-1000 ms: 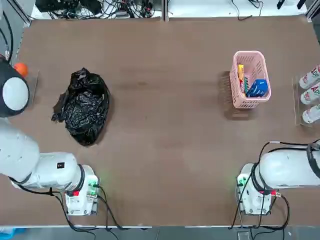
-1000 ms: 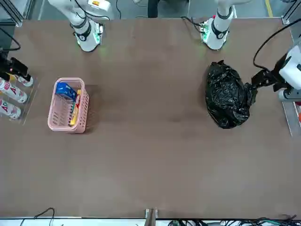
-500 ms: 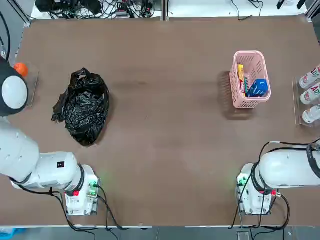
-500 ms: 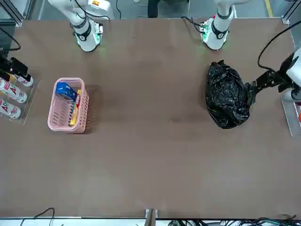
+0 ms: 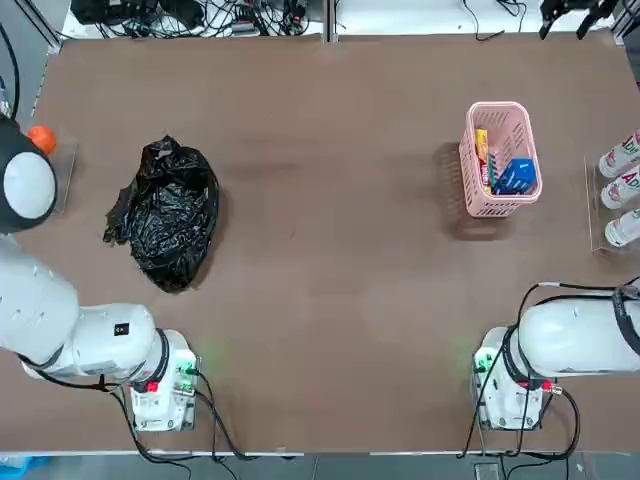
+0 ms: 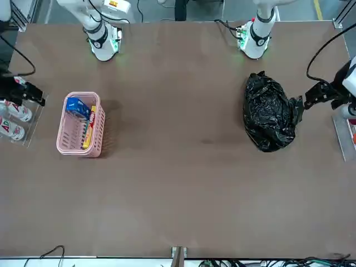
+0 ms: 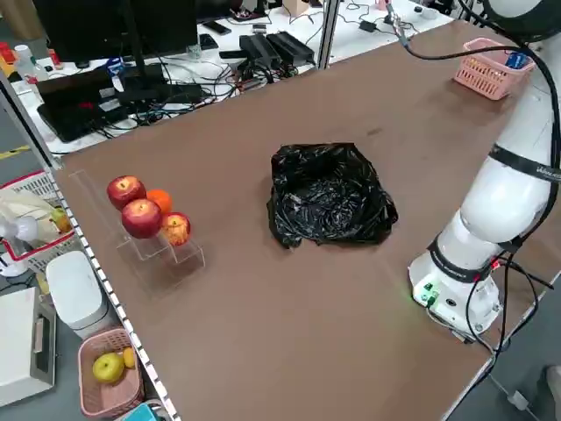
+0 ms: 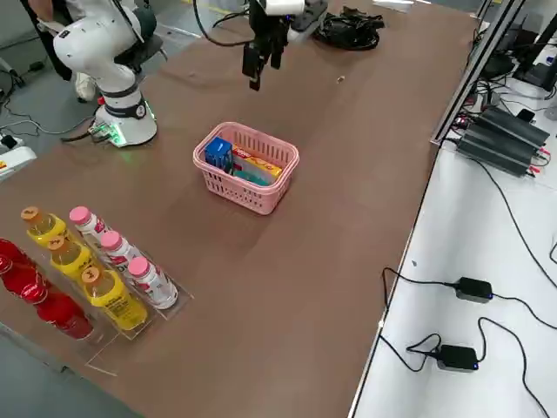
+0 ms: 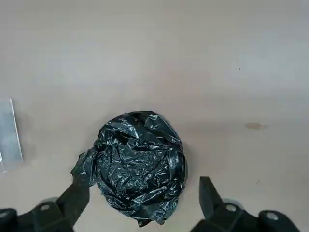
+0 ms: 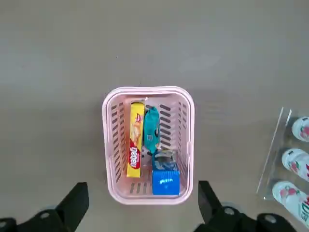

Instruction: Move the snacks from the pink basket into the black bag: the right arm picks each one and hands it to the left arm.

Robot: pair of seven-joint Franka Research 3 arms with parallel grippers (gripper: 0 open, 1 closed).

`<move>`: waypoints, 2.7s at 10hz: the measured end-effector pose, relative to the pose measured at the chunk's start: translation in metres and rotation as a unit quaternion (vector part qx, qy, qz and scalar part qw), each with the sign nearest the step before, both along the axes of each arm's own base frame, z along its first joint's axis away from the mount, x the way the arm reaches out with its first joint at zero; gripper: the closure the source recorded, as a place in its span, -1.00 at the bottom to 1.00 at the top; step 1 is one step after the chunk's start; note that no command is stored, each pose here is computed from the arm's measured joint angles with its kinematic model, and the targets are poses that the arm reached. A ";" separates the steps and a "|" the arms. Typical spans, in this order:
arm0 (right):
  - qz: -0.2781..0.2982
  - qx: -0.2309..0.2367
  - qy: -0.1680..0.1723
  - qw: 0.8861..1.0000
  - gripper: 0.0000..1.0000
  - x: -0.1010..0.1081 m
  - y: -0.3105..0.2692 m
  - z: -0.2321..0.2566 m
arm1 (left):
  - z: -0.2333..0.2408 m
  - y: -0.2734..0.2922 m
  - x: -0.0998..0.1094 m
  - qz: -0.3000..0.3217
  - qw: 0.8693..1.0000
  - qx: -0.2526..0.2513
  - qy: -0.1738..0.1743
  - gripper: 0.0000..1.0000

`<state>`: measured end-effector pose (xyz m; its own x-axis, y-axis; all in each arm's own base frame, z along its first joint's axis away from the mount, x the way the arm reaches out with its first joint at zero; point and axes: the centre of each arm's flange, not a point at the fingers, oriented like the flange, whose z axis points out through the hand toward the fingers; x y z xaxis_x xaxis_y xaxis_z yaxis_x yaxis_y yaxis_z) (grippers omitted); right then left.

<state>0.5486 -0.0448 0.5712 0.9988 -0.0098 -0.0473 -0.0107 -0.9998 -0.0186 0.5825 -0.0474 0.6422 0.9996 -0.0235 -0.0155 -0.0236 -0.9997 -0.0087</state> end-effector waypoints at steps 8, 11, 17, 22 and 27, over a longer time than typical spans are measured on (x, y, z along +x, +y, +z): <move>0.001 0.006 -0.002 1.000 -1.00 -0.054 -0.029 -0.144 | -0.001 -0.008 0.000 -0.006 1.000 -0.001 0.000 -1.00; 0.006 0.008 -0.007 1.000 -1.00 -0.070 -0.044 -0.175 | -0.001 -0.007 0.000 -0.004 1.000 -0.001 0.000 -1.00; 0.015 0.013 0.010 1.000 -1.00 -0.093 -0.044 -0.210 | 0.000 -0.004 0.002 -0.002 1.000 -0.001 -0.005 -1.00; 0.029 0.017 0.010 0.999 -1.00 -0.117 -0.028 -0.216 | 0.000 0.001 0.002 0.003 1.000 -0.001 -0.005 -1.00; 0.032 0.017 0.007 0.999 -1.00 -0.135 -0.024 -0.242 | 0.000 0.000 0.002 0.002 1.000 -0.001 -0.005 -1.00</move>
